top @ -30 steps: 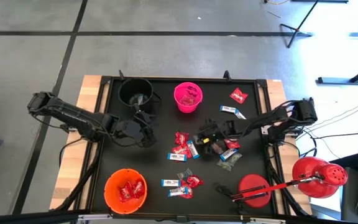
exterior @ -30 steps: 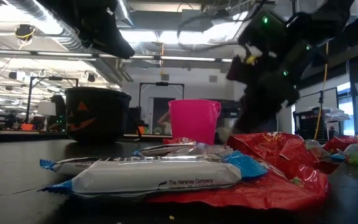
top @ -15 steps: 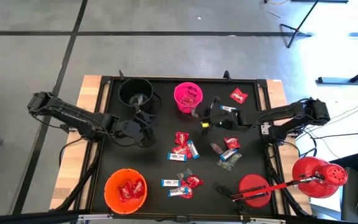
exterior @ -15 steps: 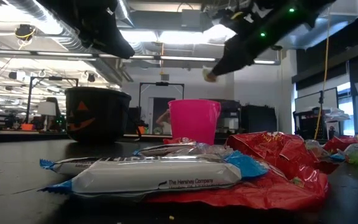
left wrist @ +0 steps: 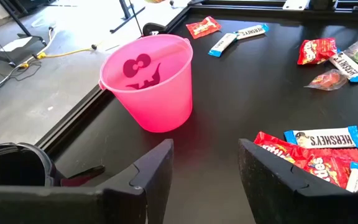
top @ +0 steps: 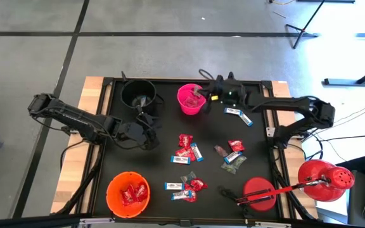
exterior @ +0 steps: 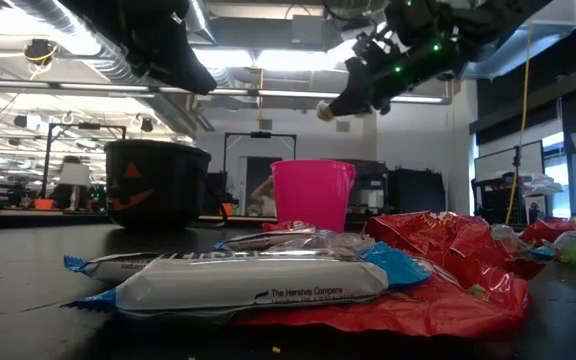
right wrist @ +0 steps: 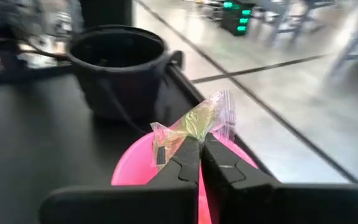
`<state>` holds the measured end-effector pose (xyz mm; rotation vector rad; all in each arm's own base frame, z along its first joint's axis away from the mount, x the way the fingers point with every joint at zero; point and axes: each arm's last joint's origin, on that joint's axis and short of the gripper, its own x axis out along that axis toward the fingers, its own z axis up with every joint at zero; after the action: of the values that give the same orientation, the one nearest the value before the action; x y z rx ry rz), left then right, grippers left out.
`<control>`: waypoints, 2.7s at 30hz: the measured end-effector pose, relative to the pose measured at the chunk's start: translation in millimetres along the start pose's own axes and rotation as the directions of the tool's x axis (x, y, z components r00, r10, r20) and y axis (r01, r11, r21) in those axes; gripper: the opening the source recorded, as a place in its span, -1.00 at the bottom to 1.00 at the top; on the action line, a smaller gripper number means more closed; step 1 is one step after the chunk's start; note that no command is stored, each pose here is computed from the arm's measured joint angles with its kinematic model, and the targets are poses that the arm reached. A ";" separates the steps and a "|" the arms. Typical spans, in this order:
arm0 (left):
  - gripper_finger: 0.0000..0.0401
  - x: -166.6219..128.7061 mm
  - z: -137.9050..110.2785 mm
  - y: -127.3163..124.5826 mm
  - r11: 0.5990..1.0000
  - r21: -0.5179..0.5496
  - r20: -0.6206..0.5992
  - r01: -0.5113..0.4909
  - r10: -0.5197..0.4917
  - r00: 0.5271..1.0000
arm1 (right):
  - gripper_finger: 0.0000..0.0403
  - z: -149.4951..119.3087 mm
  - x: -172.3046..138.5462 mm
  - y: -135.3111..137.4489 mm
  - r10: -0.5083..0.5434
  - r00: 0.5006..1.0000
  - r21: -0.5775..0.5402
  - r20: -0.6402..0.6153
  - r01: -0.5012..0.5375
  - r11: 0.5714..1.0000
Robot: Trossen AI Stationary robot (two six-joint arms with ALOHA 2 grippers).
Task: Organize candy in baskets
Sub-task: Put the green gummy into the pink bucket, then put the red candy into the orange bucket
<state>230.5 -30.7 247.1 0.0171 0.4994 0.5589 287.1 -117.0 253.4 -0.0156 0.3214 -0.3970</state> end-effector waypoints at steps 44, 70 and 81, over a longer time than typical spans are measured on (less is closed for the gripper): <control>-0.16 -0.6 -0.2 -0.7 0.999 -0.042 0.000 0.006 -0.006 1.000 | -0.06 -49.0 10.5 122.9 0.382 0.897 -0.097 -0.223 -0.411 0.907; -0.16 -2.2 -1.6 -2.5 0.999 -0.039 -0.007 0.014 -0.014 1.000 | -0.48 -123.8 54.1 137.9 0.391 0.826 0.015 -0.405 -0.422 0.906; -0.16 -2.2 -1.8 -2.6 0.999 -0.038 -0.010 0.018 -0.019 1.000 | -0.90 -104.2 45.5 135.4 0.402 0.846 0.007 -0.349 -0.427 0.904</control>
<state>229.3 -34.2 246.1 -0.0266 0.4984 0.5507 345.5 -4.5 130.1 0.0544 0.6718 0.0503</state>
